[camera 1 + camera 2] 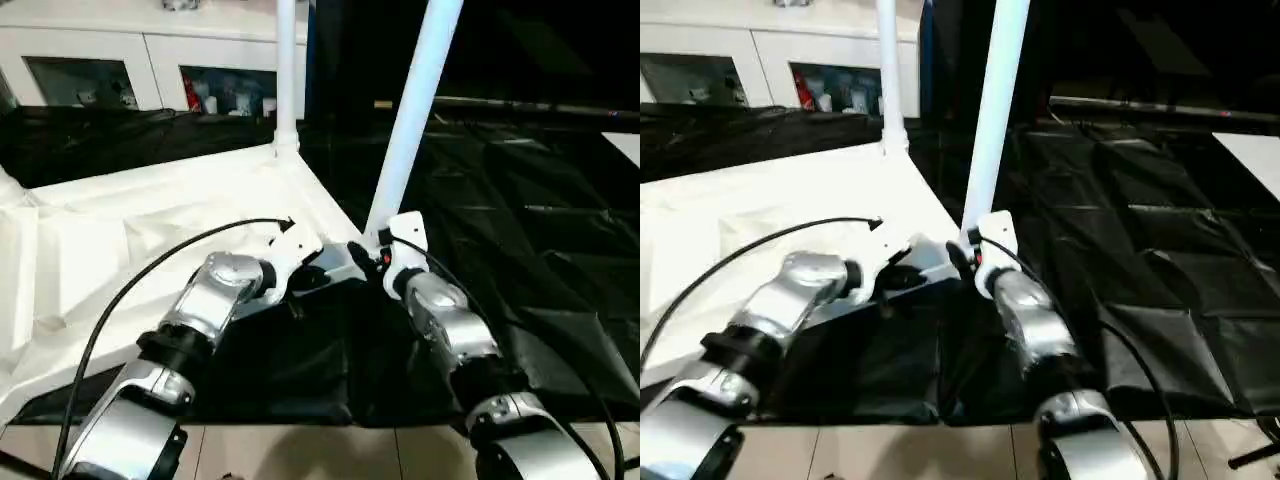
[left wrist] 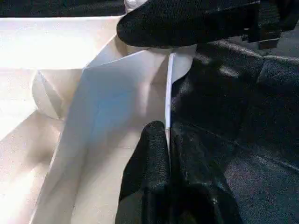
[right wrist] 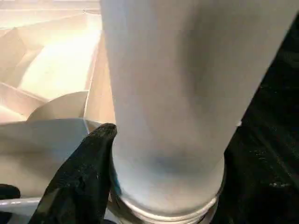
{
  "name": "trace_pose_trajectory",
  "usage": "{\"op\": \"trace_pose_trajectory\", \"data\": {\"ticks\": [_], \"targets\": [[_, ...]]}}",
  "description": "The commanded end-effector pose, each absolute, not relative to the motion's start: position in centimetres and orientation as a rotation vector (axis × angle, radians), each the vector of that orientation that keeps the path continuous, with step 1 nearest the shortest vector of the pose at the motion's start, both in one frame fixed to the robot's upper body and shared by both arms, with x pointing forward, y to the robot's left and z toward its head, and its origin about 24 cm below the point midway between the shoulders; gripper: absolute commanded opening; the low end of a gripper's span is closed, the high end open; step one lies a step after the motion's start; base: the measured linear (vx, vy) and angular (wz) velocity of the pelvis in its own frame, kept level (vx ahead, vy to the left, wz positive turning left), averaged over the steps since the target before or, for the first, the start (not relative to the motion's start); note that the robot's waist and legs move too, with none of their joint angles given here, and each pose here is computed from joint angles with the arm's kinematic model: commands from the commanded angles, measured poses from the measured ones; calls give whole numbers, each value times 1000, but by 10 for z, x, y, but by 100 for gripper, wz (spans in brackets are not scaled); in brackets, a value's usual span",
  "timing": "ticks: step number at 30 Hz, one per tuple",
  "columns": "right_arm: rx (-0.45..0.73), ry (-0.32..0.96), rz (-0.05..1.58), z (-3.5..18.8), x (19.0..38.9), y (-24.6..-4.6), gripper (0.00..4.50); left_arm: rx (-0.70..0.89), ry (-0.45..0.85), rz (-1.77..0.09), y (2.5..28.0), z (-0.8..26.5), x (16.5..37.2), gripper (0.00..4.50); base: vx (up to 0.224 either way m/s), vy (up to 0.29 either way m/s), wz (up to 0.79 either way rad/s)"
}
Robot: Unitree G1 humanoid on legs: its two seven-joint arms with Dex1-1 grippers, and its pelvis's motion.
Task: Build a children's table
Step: Rotate leg to tighten
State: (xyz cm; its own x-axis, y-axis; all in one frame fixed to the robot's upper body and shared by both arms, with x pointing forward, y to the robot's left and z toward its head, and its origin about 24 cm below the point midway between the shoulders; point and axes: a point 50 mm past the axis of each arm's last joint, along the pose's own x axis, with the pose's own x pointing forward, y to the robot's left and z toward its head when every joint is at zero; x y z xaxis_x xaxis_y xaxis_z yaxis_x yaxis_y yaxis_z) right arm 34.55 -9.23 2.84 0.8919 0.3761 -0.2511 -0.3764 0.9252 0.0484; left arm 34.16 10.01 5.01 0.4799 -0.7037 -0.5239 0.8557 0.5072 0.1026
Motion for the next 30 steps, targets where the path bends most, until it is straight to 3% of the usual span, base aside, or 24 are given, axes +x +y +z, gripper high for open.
{"op": "trace_pose_trajectory", "data": {"ticks": [1,5,15,21,27,30], "targets": [[29,307,460,17,339,-84,345,328,426,-882,106,47,345,0,0,0,0],[-7,270,486,23,342,-87,379,330,432,-912,110,47,343,0,0,0,0],[-161,221,946,49,327,-125,379,364,452,-1234,141,53,317,0,0,0,0],[-188,248,1122,50,314,-127,379,322,508,-1355,151,56,304,0,0,0,0],[-215,269,1195,48,307,-124,379,313,510,-1380,152,57,300,0,0,0,0],[-217,271,1192,46,308,-122,345,319,506,-1370,152,57,301,0,0,0,0]]}}
